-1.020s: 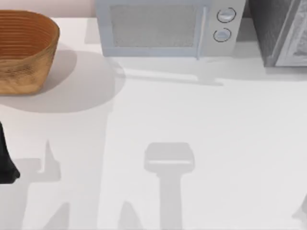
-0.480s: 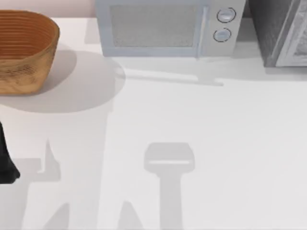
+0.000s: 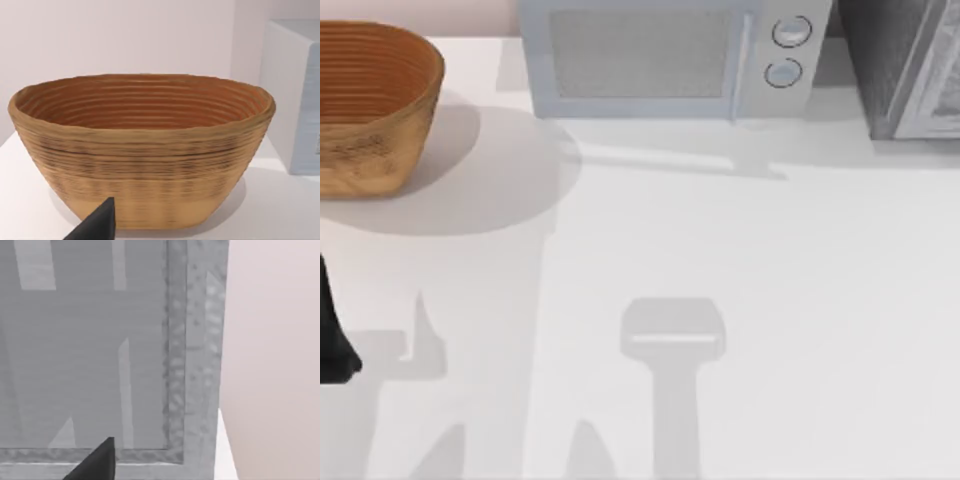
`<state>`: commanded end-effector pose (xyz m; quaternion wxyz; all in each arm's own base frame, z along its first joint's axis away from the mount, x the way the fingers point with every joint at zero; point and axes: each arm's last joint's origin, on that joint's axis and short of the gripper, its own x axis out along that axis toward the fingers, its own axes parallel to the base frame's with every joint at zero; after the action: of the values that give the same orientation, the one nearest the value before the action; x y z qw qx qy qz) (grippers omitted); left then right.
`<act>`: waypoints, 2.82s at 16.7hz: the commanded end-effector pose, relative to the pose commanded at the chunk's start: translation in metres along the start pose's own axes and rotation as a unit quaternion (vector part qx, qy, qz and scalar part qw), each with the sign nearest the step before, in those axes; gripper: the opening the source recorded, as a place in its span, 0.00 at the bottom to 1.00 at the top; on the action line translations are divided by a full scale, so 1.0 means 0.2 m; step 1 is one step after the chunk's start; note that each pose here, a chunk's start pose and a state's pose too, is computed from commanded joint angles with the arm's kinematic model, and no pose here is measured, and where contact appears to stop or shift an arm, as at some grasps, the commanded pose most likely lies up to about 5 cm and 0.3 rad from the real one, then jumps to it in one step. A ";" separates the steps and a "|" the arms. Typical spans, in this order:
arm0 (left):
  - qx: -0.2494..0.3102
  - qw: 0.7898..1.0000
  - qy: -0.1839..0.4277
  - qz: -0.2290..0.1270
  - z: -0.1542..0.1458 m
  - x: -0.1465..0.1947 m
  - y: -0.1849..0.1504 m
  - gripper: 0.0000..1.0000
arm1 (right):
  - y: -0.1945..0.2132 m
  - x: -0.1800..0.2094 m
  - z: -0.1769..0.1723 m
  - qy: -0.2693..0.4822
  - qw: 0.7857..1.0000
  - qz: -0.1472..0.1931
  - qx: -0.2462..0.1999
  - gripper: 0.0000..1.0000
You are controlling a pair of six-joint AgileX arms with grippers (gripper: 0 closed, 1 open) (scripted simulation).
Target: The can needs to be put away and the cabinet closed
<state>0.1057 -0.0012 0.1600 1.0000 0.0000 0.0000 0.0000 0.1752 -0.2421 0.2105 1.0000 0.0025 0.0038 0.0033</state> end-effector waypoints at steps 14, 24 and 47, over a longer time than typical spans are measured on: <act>0.000 1.000 0.000 0.000 0.00 0.00 0.00 1.00 | 0.10 -0.06 1.35 0.005 1.000 -0.002 0.007 1.00; 0.000 1.000 0.000 0.000 0.00 0.00 0.00 1.00 | 0.21 -0.12 1.49 -0.001 1.000 -0.002 -0.002 1.00; 0.000 1.000 0.000 0.000 0.00 0.00 0.00 1.00 | 1.61 0.30 1.49 -0.001 1.000 -0.004 0.001 1.00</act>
<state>0.1057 -0.0012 0.1600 1.0000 0.0000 0.0000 0.0000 0.2363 0.0784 0.5090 1.0000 0.0037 0.0029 -0.0004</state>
